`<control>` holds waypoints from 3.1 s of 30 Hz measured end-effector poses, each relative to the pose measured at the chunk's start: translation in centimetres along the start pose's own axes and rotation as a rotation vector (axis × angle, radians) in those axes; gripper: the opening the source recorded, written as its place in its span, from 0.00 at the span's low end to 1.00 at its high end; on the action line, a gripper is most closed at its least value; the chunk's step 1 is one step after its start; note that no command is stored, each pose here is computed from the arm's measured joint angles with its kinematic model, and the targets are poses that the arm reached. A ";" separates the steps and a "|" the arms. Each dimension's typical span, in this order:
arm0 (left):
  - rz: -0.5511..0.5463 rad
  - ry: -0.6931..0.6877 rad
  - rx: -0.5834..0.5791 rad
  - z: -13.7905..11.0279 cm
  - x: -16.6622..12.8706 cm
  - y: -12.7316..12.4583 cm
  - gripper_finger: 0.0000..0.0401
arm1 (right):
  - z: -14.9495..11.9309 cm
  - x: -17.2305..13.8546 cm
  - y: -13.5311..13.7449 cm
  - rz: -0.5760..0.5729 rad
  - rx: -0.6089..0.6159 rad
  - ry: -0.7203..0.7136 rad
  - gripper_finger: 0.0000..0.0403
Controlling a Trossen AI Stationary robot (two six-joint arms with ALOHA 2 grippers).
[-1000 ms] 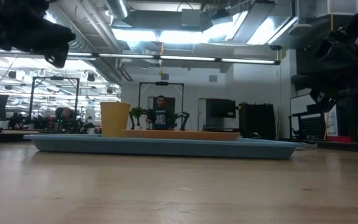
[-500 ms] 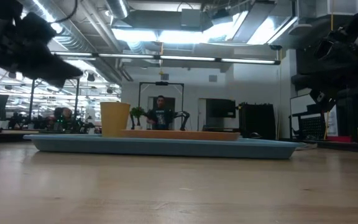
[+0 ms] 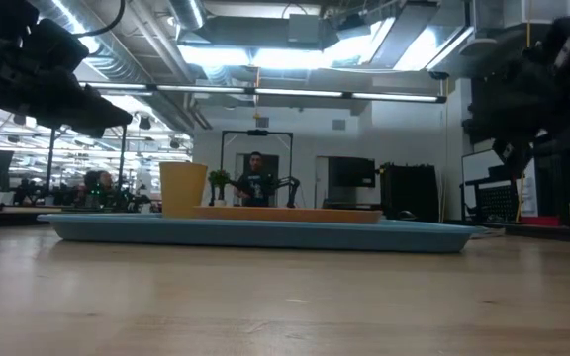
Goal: Pick and place plate/cup/fork/spoon on tray
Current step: Put the black spoon to the right of the orange plate on the blue tray
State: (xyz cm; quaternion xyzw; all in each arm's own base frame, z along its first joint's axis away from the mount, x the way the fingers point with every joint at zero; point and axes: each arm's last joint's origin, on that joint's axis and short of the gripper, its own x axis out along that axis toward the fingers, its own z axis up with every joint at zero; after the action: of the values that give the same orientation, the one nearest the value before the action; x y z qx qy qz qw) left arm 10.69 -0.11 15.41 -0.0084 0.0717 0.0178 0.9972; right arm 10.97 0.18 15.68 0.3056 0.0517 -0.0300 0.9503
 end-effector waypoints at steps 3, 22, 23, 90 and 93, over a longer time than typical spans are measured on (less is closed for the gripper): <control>0.000 0.001 0.000 0.0 0.0 0.0 0.12 | 1.7 -0.3 1.4 0.181 -0.031 -0.159 0.27; 0.001 0.001 0.001 0.0 0.0 0.0 0.12 | 8.5 -1.6 13.1 1.083 -0.596 -0.326 0.27; 0.001 0.001 0.001 0.0 0.0 0.0 0.12 | 8.5 -0.8 13.7 1.034 -0.555 -0.248 0.27; 0.001 0.001 0.001 0.0 0.0 0.0 0.12 | 0.6 9.0 19.5 0.236 0.039 0.869 0.27; 0.001 0.001 0.001 0.0 0.0 0.0 0.12 | 0.5 8.8 22.5 0.388 0.052 0.800 0.27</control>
State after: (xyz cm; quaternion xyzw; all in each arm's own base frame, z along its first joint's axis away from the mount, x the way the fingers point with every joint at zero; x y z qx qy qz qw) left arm 10.69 -0.11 15.40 -0.0079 0.0722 0.0181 0.9972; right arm 21.78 17.91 28.00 0.3210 0.3563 0.2684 0.8354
